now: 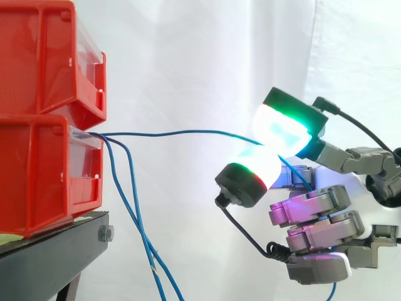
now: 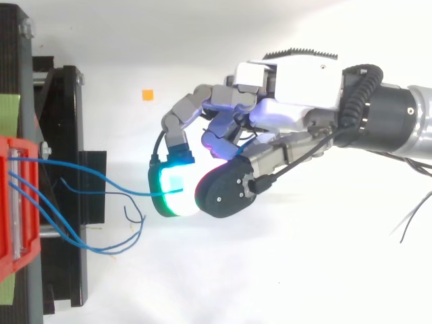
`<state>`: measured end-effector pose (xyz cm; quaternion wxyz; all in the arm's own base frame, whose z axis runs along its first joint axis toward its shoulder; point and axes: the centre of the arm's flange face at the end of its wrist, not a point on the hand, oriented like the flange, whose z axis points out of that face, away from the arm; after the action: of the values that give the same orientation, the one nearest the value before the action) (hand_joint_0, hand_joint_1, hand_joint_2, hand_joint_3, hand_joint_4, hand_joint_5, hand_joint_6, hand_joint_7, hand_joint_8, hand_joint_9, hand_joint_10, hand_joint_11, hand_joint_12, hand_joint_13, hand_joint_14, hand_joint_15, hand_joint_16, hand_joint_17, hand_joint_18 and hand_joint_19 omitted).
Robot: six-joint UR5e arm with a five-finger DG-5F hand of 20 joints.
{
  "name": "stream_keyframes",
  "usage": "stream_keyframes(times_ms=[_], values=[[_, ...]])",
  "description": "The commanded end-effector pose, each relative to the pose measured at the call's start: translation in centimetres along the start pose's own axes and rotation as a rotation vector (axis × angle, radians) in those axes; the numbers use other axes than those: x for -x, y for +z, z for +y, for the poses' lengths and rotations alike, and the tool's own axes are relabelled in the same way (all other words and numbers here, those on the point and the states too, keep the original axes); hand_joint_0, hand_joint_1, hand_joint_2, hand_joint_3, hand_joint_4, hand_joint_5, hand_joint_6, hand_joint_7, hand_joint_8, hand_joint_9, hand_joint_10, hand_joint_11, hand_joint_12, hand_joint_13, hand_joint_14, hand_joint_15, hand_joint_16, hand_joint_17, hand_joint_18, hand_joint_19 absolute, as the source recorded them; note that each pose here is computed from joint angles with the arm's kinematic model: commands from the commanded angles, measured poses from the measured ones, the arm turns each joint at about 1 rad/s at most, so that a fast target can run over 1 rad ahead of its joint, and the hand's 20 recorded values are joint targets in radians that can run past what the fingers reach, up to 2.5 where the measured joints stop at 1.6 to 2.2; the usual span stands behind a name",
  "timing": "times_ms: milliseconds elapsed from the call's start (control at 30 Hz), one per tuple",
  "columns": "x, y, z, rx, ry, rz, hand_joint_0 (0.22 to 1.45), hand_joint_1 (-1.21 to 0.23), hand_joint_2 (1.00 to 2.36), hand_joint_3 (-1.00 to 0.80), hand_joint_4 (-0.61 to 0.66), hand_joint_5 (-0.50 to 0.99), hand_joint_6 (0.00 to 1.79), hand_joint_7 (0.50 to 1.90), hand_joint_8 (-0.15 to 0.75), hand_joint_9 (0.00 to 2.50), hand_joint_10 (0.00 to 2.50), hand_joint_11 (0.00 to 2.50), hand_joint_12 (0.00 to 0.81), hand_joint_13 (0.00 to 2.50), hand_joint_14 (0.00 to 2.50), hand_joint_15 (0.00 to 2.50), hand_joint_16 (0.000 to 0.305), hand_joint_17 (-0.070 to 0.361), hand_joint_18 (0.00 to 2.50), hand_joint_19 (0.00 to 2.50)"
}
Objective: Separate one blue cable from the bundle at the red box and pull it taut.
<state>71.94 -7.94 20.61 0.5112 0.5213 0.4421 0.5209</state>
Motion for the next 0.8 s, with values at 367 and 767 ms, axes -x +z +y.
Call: stream_keyframes(times_ms=[367,767], values=[[0.02,-0.17,-0.18,-0.014,0.049,-0.001,0.81,-0.79,1.01,-0.41,-0.31,-0.2,0.95,1.2,0.295,0.98,1.97,1.44,0.377,1.09,1.91,1.33,0.047,0.105,1.21,1.14],[-0.46,-0.58,-0.58,-0.063,0.132,0.011,0.81,-0.8,1.01,-0.39,-0.3,-0.2,0.95,1.22,0.296,0.98,1.99,1.51,0.378,1.08,1.95,1.32,0.047,0.106,1.2,1.16]])
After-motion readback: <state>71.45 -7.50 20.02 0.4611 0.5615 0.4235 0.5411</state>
